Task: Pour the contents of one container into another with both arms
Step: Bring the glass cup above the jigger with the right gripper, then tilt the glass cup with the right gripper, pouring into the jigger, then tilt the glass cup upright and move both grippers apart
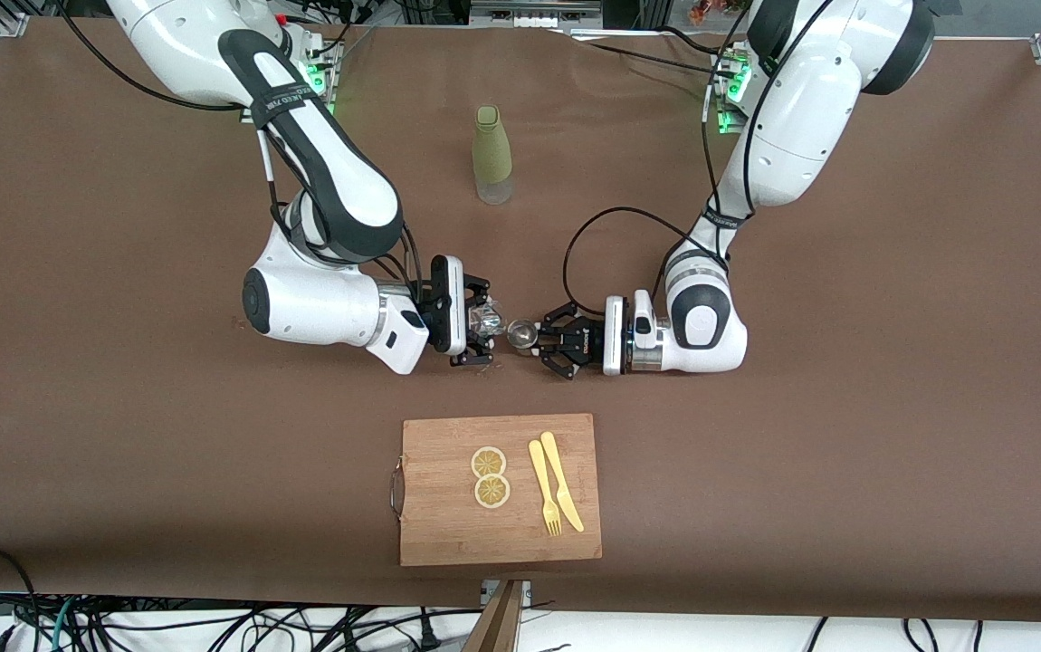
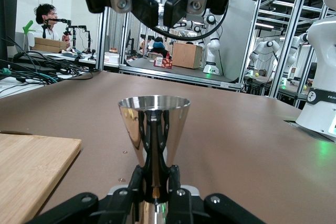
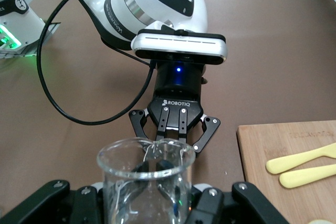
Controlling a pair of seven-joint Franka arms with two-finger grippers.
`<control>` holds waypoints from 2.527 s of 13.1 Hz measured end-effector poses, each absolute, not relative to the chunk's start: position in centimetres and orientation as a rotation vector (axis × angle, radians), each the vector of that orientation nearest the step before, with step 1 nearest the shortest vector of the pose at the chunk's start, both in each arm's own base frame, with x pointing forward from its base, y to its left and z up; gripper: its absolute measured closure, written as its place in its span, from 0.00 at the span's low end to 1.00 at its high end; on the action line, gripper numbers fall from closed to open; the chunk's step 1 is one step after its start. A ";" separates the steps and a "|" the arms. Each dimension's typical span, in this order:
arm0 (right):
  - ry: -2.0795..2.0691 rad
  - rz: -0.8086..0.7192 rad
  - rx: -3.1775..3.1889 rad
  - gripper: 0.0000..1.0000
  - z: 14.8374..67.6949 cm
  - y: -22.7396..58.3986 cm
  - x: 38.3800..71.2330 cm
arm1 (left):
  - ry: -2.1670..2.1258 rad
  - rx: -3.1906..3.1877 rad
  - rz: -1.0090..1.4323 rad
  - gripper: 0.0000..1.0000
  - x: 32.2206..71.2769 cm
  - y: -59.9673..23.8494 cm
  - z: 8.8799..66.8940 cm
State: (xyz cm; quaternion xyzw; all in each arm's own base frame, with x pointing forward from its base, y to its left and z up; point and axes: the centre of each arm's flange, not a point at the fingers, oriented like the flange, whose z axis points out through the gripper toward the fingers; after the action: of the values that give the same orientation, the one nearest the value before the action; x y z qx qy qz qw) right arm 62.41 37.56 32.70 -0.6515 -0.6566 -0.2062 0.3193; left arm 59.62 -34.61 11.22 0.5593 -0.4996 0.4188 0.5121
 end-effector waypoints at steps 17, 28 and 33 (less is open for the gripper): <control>-1.922 -0.424 -1.835 0.88 32.2 39.1 61.4 | -1.215 1.369 0.993 0.78 59.9 -36.7 11.3; -1.922 -0.407 -1.845 0.88 31.4 38.9 61.2 | -1.217 1.368 0.994 0.78 59.9 -36.8 11.4; -1.866 -0.425 -1.841 0.88 31.4 38.6 61.4 | -1.217 1.371 0.994 0.78 60.0 -36.8 11.3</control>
State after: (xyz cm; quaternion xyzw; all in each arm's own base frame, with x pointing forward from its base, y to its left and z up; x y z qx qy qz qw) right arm 61.38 38.62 31.39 -0.6729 -0.6819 -0.1553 0.2409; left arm 59.96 -36.79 11.32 0.5677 -0.5042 0.4119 0.5039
